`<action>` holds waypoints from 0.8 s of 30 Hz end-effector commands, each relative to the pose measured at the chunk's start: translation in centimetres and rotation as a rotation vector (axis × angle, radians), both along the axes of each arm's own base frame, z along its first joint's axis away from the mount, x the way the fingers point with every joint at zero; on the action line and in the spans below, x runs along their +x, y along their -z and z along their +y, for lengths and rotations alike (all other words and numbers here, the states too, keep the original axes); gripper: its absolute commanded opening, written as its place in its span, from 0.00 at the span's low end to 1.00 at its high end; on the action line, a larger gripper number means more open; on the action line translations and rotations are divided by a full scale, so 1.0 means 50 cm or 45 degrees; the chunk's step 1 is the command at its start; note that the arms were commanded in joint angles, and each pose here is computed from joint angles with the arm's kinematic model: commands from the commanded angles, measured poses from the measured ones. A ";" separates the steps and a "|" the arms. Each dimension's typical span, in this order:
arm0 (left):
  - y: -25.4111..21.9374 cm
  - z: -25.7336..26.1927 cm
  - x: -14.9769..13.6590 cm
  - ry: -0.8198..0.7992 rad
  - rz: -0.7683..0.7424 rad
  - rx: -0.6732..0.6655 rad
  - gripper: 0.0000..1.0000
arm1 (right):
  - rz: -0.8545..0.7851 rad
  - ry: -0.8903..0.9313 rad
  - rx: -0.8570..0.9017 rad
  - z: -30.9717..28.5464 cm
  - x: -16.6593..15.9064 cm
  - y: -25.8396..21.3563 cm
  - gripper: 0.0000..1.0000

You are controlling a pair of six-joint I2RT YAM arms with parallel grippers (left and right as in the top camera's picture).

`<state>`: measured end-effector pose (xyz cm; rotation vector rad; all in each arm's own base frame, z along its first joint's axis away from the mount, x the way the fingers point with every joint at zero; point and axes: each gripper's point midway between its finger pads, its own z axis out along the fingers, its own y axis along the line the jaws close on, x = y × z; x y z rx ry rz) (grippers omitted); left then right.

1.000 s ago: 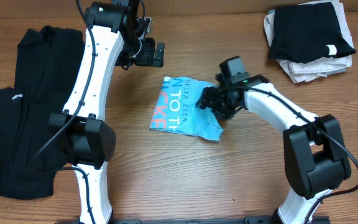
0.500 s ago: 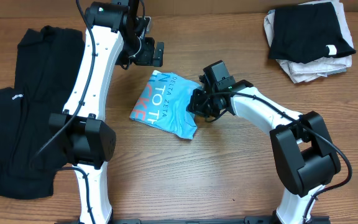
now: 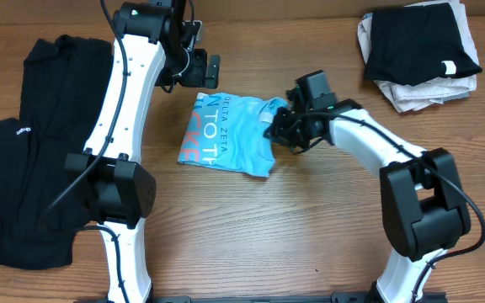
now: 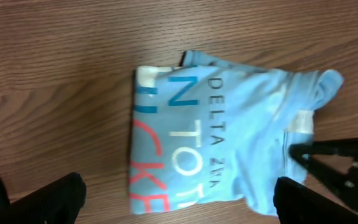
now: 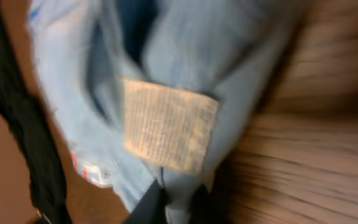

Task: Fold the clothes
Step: 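Grasp the light-blue bundle's right edge with the right gripper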

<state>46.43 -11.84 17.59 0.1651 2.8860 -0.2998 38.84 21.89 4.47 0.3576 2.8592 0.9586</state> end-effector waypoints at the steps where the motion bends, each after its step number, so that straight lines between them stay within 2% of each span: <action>1: -0.020 0.010 0.009 0.012 -0.049 0.013 1.00 | -0.039 0.034 -0.062 -0.021 0.020 -0.011 0.47; 6: -0.020 0.019 0.013 0.001 -0.053 0.022 1.00 | -0.078 0.021 -0.172 -0.008 0.013 0.002 0.87; 9: -0.019 0.030 0.015 -0.013 -0.054 0.026 1.00 | -0.135 0.019 -0.288 -0.002 0.014 0.012 0.95; 13: -0.019 0.042 0.017 -0.034 -0.050 0.025 1.00 | -0.196 0.007 -0.394 0.012 0.011 0.021 1.00; 15: -0.019 0.046 0.018 -0.047 -0.049 0.022 1.00 | -0.230 0.002 -0.408 0.023 0.016 0.022 1.00; 17: -0.019 0.055 0.020 -0.066 -0.048 0.021 1.00 | -0.255 -0.001 -0.402 0.033 0.023 0.027 0.93; 20: -0.019 0.061 0.019 -0.073 -0.044 0.022 1.00 | -0.252 -0.010 -0.382 0.043 0.028 0.044 0.79; 24: -0.019 0.061 0.019 -0.074 -0.043 0.022 1.00 | -0.262 -0.033 -0.313 0.065 0.033 0.044 0.52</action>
